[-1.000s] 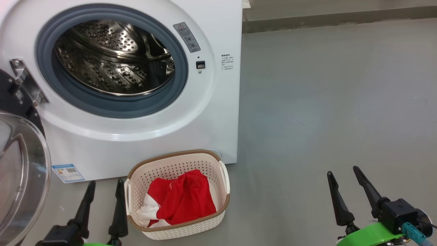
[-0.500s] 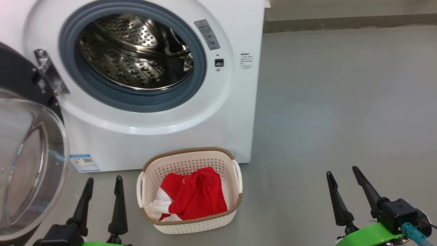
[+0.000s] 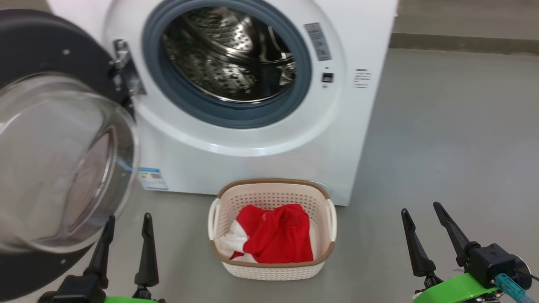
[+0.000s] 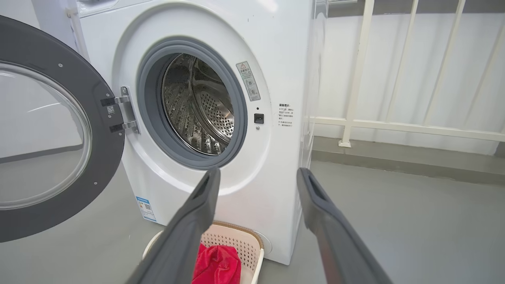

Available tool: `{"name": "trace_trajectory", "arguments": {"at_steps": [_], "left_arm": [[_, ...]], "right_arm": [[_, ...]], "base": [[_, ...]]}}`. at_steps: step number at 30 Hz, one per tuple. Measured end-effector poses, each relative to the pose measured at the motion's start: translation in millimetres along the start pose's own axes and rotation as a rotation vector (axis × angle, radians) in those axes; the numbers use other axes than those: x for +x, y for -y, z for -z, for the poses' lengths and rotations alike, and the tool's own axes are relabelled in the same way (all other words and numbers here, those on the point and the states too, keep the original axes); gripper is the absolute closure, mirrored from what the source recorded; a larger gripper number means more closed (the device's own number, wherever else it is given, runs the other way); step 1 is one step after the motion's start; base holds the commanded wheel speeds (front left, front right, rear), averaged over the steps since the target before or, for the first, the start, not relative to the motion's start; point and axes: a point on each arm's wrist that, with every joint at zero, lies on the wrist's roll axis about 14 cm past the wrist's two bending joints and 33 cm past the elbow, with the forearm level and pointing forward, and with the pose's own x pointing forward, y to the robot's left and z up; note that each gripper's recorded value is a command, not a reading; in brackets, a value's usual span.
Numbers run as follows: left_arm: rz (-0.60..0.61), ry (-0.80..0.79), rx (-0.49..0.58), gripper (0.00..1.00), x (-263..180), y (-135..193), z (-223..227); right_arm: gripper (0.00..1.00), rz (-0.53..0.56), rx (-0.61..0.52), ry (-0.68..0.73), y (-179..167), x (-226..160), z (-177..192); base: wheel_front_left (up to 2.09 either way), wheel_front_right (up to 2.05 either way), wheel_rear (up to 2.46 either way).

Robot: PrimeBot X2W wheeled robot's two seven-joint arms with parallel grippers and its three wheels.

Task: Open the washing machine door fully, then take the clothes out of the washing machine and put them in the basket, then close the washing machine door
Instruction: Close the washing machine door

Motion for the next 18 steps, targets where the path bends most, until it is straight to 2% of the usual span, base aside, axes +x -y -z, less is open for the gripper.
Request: {"name": "trace_trajectory", "arguments": {"at_steps": [18], "left_arm": [[-0.211,0.016,0.087,0.00,-41,-68,-20]], "right_arm": [[0.00,-0.235,0.022,0.002,-77,34,3]], "base": [[0.00,0.00,0.00]]}}
